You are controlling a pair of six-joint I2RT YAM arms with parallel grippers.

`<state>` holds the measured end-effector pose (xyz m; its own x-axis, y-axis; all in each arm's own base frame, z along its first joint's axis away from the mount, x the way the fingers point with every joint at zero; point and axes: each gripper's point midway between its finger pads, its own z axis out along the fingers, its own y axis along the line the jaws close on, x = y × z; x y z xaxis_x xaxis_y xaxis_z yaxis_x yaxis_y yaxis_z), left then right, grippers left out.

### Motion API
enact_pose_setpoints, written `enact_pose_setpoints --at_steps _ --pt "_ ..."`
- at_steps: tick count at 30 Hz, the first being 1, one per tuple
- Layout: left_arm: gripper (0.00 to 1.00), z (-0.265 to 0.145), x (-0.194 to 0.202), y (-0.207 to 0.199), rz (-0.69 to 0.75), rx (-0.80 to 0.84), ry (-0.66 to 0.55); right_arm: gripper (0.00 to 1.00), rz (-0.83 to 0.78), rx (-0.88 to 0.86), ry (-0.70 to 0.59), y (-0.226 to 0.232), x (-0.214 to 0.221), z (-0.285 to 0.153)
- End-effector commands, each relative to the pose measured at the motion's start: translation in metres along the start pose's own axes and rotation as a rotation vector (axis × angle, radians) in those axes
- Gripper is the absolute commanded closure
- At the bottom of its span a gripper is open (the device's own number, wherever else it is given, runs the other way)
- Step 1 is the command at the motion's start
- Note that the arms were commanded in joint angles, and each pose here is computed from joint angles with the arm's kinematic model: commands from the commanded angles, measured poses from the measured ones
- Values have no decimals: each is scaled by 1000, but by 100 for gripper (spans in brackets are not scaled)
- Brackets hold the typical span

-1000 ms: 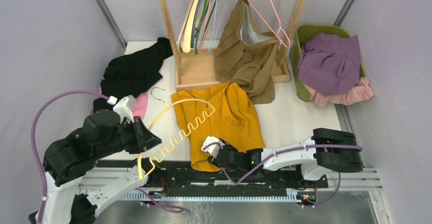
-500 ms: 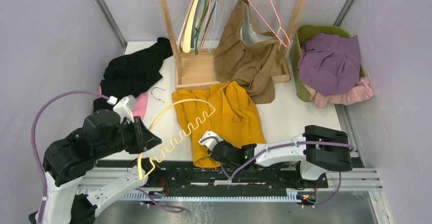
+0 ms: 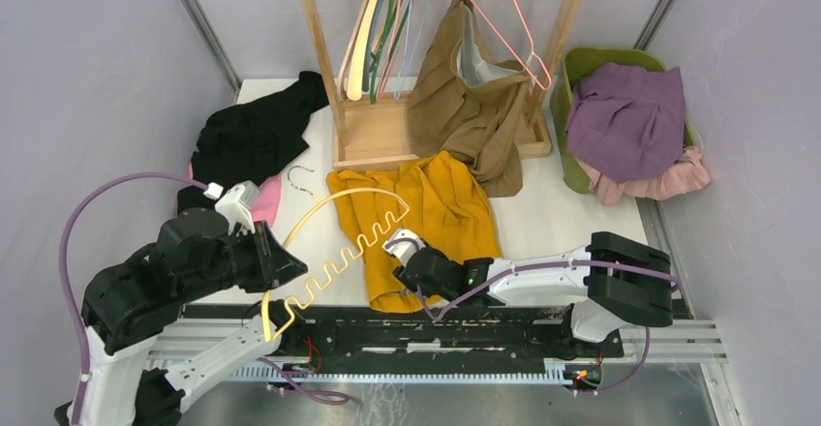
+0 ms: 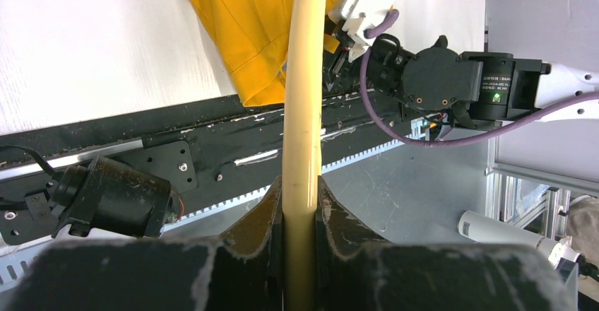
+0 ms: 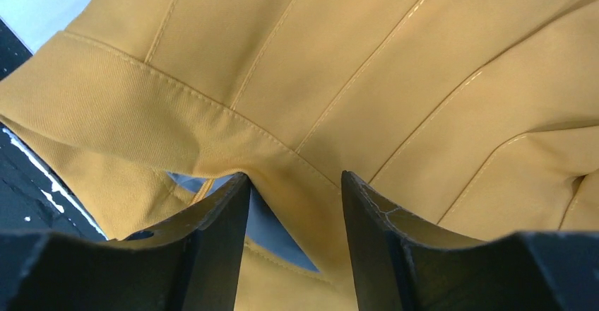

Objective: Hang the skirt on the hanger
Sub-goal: Hang the skirt on the hanger.

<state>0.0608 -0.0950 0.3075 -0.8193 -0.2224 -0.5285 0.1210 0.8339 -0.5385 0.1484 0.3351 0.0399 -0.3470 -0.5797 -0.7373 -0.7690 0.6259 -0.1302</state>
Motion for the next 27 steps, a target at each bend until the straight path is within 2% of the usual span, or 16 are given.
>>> enact_pose_setpoints --at_steps 1,6,8,9,12,17,27 --pt "97 -5 -16 -20 -14 81 -59 44 49 -13 -72 -1 -32 -3" --pt "97 -4 -15 -20 -13 79 -56 45 72 18 -48 -15 -25 1" --pt "97 -4 -16 -21 -13 81 -58 49 77 26 -47 -19 -26 2" --pt "97 -4 -16 -21 -14 83 -57 53 79 31 -47 -21 -27 2" --pt "97 -4 -15 -22 -15 87 -52 74 78 37 -45 -25 -30 2" --pt "97 -8 -13 -23 -10 89 -34 98 79 -18 -68 -19 -39 -6" --pt "97 -11 -7 -27 -1 122 -7 99 139 -4 -139 -40 -60 -34"
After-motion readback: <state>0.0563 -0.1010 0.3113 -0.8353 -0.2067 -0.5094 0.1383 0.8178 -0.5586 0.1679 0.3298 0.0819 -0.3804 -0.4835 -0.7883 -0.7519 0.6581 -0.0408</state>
